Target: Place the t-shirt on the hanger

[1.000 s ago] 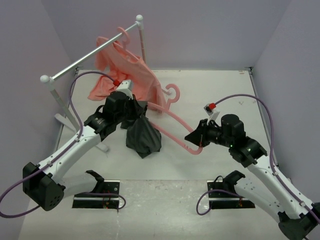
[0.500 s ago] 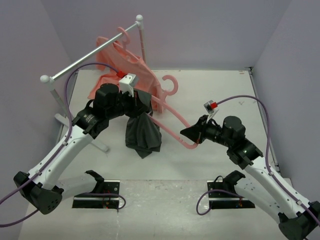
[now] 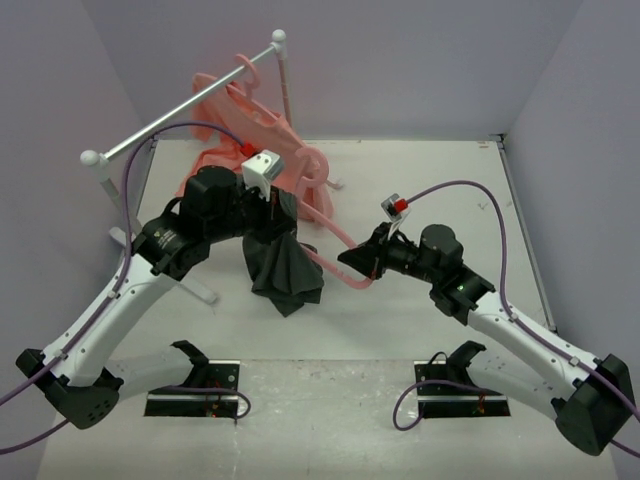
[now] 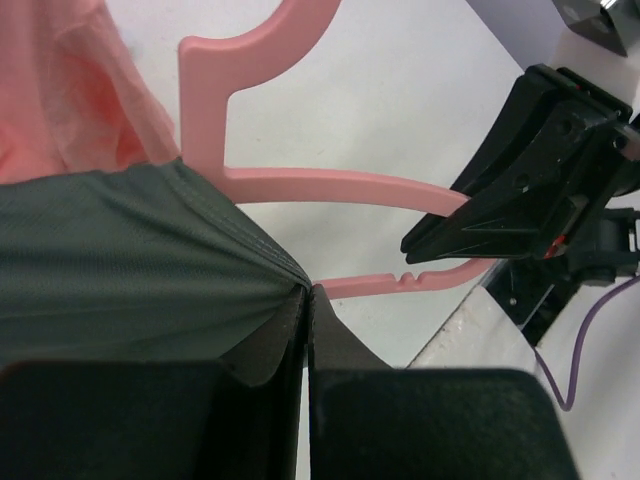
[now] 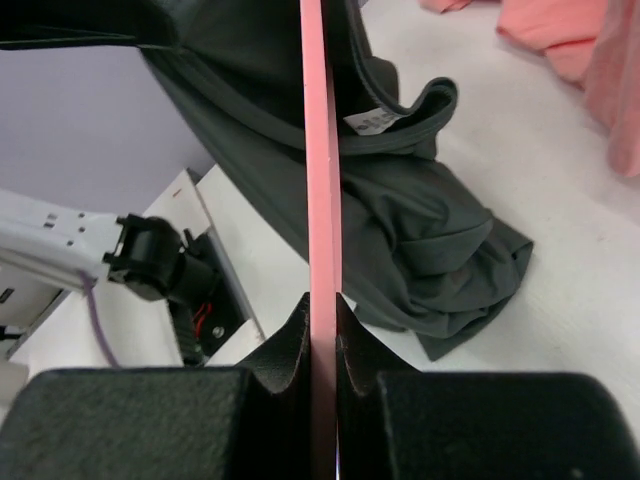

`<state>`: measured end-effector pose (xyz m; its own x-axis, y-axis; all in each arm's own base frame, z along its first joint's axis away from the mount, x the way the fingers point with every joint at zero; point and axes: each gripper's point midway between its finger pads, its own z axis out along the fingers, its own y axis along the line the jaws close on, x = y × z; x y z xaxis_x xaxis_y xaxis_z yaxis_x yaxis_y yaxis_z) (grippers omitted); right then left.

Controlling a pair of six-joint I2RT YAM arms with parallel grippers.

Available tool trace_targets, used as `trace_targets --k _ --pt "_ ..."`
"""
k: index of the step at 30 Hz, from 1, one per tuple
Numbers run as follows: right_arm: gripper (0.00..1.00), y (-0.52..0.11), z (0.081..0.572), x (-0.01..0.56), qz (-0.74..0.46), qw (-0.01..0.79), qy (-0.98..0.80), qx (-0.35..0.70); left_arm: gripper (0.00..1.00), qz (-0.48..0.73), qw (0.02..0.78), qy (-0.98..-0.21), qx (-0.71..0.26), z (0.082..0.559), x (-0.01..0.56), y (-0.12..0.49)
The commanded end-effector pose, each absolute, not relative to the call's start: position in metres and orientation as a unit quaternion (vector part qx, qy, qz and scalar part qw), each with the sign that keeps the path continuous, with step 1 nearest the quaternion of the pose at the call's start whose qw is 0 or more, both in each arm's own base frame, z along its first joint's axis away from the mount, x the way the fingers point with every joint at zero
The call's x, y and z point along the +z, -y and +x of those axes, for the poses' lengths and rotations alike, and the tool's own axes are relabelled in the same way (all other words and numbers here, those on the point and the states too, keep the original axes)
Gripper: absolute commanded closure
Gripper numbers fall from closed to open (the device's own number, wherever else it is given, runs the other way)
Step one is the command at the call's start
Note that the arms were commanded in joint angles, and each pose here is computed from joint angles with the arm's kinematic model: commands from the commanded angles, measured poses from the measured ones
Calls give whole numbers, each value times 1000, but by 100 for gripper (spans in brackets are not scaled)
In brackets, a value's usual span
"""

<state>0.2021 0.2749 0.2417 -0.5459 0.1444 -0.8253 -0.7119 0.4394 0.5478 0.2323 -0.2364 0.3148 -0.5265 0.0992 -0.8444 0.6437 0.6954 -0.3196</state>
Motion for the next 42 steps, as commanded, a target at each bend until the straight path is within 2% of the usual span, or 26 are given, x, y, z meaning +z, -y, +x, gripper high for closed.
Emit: trace_targets --k 1,6,8,10,14,19,20,21,23,25,27,30,32,34,37,40,42 --pt "100 -271 236 306 -185 563 -656 466 100 205 481 -815 -250 240 349 206" --pt "100 -279 248 311 -197 598 -619 469 100 200 514 -801 -232 239 377 193" --pt "100 -286 253 297 -211 579 -639 460 100 200 523 -796 -231 238 387 190" --pt "100 -295 243 305 -243 561 -629 481 100 189 534 -798 -208 241 396 181" --pt "100 -288 229 325 -235 596 -580 503 100 178 539 -805 -171 247 396 168" --pt "100 -278 213 344 -249 626 -533 511 100 225 529 -786 -226 236 395 190" --pt "100 -275 209 348 -249 635 -521 514 93 227 536 -780 -228 237 399 192" --pt "100 -271 203 355 -249 650 -498 517 66 226 542 -778 -224 240 402 191" --pt "100 -267 201 359 -245 662 -486 515 28 212 555 -777 -208 247 410 186" --pt "100 -264 206 358 -239 667 -495 503 10 181 580 -774 -176 258 427 173" --pt "100 -262 209 355 -237 672 -499 493 1 150 601 -771 -146 266 444 159" --pt "100 -252 219 340 -229 677 -514 474 0 138 621 -765 -102 281 470 149" --pt "100 -247 218 332 -244 681 -513 463 0 181 629 -750 -97 285 478 158" --pt "100 -244 210 327 -276 678 -504 459 8 270 635 -713 -125 278 480 181" --pt "100 -236 212 315 -300 671 -514 443 2 347 650 -660 -147 263 484 197" --pt "100 -233 204 294 -370 632 -514 447 0 428 651 -612 -135 255 479 207" --pt "100 -229 184 281 -459 576 -482 475 0 499 630 -580 -130 248 459 217"
